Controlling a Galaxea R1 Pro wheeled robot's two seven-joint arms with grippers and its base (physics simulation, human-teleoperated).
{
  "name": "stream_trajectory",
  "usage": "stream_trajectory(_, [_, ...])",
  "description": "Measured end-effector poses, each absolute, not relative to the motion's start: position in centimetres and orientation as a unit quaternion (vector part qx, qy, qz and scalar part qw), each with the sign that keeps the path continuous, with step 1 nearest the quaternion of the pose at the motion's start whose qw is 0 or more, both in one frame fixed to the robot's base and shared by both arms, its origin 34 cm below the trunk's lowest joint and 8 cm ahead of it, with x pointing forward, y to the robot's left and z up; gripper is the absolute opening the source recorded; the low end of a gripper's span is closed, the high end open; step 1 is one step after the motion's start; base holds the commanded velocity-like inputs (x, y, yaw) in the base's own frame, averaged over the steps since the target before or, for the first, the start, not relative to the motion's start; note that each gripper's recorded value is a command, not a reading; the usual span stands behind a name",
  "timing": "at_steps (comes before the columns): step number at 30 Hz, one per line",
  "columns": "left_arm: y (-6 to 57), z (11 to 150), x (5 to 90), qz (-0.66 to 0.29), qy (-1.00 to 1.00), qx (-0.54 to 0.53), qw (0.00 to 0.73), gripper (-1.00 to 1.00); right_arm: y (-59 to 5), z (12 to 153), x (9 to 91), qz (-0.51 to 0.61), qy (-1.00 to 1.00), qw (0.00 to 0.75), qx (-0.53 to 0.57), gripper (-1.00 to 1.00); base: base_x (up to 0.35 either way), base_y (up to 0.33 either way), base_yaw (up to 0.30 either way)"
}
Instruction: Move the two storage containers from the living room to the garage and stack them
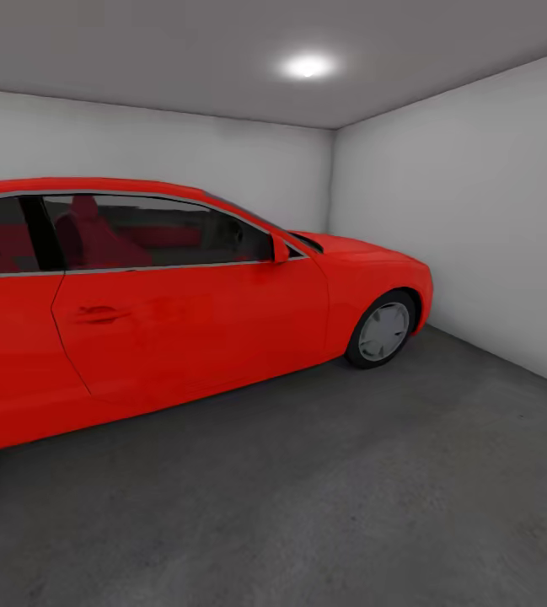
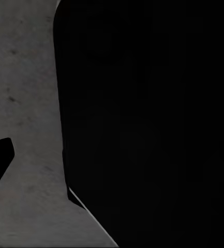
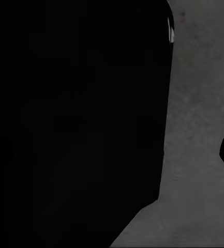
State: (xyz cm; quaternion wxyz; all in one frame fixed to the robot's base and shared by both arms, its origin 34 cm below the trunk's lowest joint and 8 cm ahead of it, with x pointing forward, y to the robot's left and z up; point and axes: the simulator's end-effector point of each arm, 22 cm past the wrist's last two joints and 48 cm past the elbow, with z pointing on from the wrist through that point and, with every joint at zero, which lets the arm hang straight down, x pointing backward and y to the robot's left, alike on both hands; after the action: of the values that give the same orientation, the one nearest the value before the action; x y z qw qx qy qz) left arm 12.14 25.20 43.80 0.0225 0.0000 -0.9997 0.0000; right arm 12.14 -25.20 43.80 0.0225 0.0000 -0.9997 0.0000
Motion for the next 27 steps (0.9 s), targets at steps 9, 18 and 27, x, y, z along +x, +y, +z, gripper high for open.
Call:
stream_trajectory(9, [25.4,43.8,12.8,-0.001,-1.000,0.009,0.014,1.00,-25.2,43.8,13.4,0.000,-1.000,0.015,0.009,1.00,0.000,0.000,0.000])
stream_trajectory(18, [25.3,43.8,12.9,-0.001,-1.000,0.008,0.014,1.00,-25.5,43.7,13.6,0.003,-1.000,0.011,0.007,1.00,0.000,0.000,-0.029])
stream_trajectory(27, [25.3,43.8,12.9,-0.001,-1.000,0.008,0.014,1.00,-25.9,43.8,13.6,0.005,-1.000,0.011,0.003,1.00,0.000,0.000,-0.253])
